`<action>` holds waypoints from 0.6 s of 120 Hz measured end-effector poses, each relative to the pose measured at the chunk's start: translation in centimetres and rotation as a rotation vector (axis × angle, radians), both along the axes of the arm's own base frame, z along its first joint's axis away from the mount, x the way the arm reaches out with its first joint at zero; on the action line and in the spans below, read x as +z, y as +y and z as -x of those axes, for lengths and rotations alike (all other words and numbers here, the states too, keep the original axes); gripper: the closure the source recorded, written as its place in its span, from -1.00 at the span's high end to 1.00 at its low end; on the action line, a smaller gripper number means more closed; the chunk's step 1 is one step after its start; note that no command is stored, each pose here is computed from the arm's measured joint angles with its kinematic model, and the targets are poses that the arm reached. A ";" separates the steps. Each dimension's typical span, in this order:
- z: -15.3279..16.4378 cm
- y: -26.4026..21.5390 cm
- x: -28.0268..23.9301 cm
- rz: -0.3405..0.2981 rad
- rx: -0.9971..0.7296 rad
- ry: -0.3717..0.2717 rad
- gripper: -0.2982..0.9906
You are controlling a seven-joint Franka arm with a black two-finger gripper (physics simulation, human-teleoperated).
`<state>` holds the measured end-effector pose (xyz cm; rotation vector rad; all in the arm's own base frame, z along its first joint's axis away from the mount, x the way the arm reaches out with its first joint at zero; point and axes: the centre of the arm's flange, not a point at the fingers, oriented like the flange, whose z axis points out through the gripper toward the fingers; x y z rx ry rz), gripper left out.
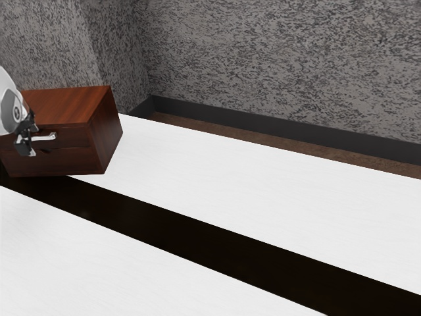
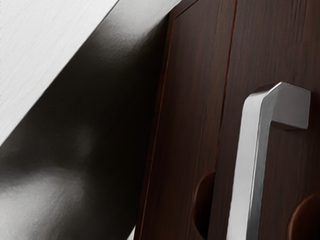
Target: Pull the drawer handle with one arm to open the drawer
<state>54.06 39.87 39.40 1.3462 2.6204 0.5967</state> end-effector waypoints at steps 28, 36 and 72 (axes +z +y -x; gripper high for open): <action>-0.6 0.3 -0.3 0.004 0.000 -0.008 0.52; -0.7 0.4 -0.4 0.008 0.001 -0.010 0.52; -1.0 0.3 -1.6 0.025 0.006 -0.010 0.52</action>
